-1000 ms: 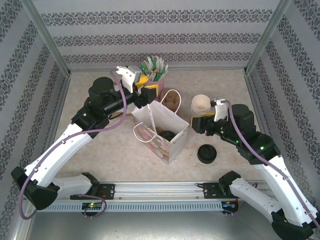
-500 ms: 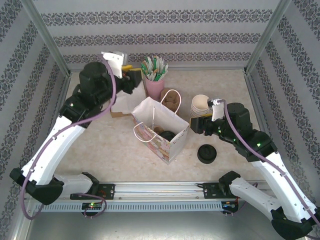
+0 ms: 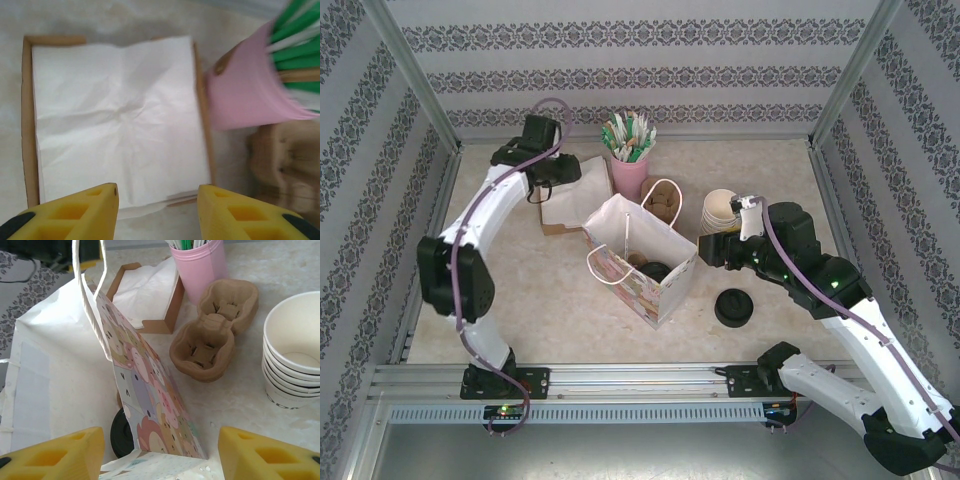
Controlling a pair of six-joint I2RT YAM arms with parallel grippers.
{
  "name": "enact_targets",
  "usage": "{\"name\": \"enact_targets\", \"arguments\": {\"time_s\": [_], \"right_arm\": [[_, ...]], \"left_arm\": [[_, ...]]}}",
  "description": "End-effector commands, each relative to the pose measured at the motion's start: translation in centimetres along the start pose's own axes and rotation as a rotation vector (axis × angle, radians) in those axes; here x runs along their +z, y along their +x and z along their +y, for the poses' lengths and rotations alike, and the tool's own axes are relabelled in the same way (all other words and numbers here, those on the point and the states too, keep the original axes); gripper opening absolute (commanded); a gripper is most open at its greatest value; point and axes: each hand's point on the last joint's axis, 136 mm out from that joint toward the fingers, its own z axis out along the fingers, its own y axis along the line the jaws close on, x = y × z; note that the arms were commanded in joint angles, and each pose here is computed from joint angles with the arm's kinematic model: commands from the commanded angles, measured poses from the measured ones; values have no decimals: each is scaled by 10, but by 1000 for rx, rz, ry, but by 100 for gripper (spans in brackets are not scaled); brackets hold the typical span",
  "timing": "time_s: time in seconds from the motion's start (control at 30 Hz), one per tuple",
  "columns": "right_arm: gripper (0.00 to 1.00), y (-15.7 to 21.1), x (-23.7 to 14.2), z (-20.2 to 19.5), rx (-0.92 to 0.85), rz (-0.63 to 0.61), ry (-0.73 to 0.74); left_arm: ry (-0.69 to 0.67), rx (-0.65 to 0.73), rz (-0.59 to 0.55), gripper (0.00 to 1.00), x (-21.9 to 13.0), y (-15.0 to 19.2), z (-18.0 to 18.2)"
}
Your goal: Pack the takeout coffee
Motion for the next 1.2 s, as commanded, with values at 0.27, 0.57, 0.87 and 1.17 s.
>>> {"name": "enact_targets", "arguments": {"time_s": [0.27,0.57,0.87,1.17], "right_arm": [[62,4,-6,-5,-5,2,41],[63,7,-1,-7,-6,14,48],[63,8,6,-7,-7,26,43],[63,9,7,-7,-5,25,38]], "left_arm": [[-159,-11,90,52,82,-6,25],[-195,-9,139,53,112,-10,29],[-217,-25,184,55,113,17,41],[-208,-32,217,52,120,31,43]]}}
